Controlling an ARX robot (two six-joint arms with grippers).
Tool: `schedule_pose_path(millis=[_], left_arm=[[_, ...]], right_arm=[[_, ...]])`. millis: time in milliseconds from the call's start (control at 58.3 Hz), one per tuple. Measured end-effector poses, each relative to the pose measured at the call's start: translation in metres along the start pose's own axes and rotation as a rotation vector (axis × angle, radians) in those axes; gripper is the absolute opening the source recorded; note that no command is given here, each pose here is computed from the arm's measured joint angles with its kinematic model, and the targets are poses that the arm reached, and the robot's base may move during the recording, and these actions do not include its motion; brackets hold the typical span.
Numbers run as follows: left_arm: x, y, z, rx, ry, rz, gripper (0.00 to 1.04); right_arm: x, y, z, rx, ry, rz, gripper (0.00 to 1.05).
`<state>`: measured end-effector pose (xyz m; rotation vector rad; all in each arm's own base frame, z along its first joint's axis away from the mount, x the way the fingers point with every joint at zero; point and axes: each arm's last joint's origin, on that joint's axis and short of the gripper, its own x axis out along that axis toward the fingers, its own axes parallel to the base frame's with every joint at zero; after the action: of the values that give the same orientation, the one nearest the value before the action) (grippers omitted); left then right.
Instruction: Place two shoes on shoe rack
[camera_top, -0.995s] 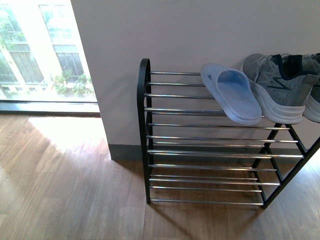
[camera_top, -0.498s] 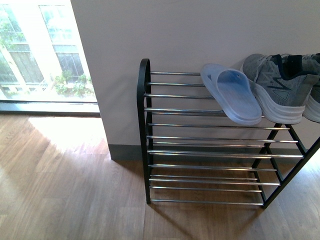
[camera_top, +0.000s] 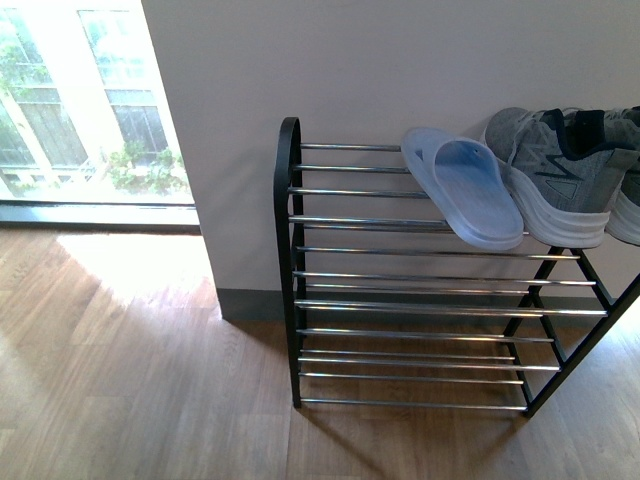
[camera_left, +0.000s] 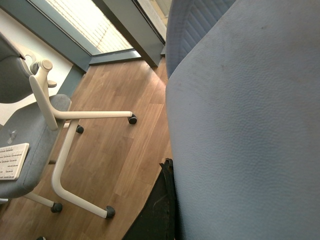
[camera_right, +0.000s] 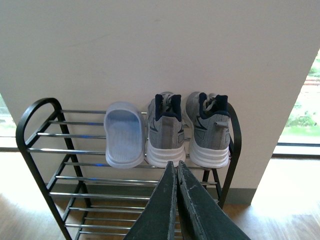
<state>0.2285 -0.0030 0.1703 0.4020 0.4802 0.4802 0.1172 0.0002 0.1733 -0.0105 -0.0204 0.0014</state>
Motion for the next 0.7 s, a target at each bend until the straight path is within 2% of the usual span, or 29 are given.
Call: schedule_pose_path(millis=[240,326,481,669,704], left_arm=[[0.000,0.000,0.000,0.000,0.000,0.000,0.02],[0.000,0.000,0.000,0.000,0.000,0.000,0.02],[0.000,0.000,0.000,0.000,0.000,-0.001,0.02],[0.000,0.000,0.000,0.000,0.000,0.001,0.02],[0.000,0.000,0.000,0.000,0.000,0.000,0.02]], right_arm=[[-0.006,0.000,0.000,0.000,-0.005,0.000,0.01],[-0.015,0.000,-0.005,0.000,0.036,0.000,0.01],[-0.020,0.000,-0.003,0.000,0.008,0.000,0.02],[-0.020,0.000,-0.003,0.000,0.006,0.000,0.28],[-0.020,0.000,-0.003,0.000,0.006,0.000,0.37]])
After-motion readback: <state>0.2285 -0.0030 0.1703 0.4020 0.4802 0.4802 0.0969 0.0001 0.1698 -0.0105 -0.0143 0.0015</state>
